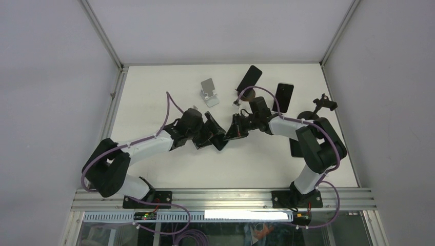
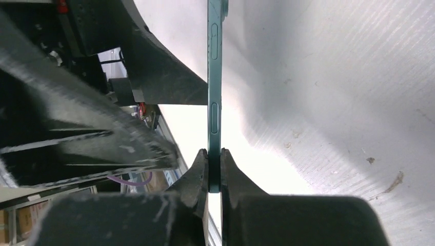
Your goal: Place the phone on the phone stand
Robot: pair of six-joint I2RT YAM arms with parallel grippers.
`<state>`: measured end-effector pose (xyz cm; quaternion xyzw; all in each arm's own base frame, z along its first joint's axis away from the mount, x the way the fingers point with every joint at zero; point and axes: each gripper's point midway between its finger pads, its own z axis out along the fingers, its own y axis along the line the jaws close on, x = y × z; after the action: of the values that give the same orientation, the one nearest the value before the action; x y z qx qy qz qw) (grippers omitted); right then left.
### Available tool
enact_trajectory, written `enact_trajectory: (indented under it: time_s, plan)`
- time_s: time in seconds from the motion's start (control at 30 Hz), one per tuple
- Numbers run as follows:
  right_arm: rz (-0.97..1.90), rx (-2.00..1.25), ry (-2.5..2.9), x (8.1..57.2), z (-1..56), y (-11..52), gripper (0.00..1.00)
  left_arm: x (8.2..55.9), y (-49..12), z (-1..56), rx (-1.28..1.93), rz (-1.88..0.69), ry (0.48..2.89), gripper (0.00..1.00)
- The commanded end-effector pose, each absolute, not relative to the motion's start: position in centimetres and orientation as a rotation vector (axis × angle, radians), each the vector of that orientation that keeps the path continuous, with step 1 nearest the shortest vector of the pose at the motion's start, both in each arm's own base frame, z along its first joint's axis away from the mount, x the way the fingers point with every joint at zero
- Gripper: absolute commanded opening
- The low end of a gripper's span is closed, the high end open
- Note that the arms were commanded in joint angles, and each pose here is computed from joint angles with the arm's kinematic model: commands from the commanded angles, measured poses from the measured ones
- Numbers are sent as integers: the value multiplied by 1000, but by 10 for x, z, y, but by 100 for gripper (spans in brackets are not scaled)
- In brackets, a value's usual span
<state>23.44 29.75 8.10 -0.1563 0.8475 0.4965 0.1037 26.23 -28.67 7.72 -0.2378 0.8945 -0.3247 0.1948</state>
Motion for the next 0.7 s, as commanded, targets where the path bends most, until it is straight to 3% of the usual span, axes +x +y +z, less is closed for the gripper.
enact_trajectory:
  time_s: [0.0,0.23,0.47,0.67]
  plan:
    - [1572,-598,2327,241,123,307,0,265,-295,146,-413,-1105,2273,99]
    - [1615,-664,2225,241,149,302,0,247,-267,193,-129,-1074,2074,99]
    - [1692,-739,2091,240,180,288,0,228,-231,234,-66,-1070,1817,94]
    - [1749,-862,1940,226,207,276,0,214,-220,252,-27,-1125,1674,96]
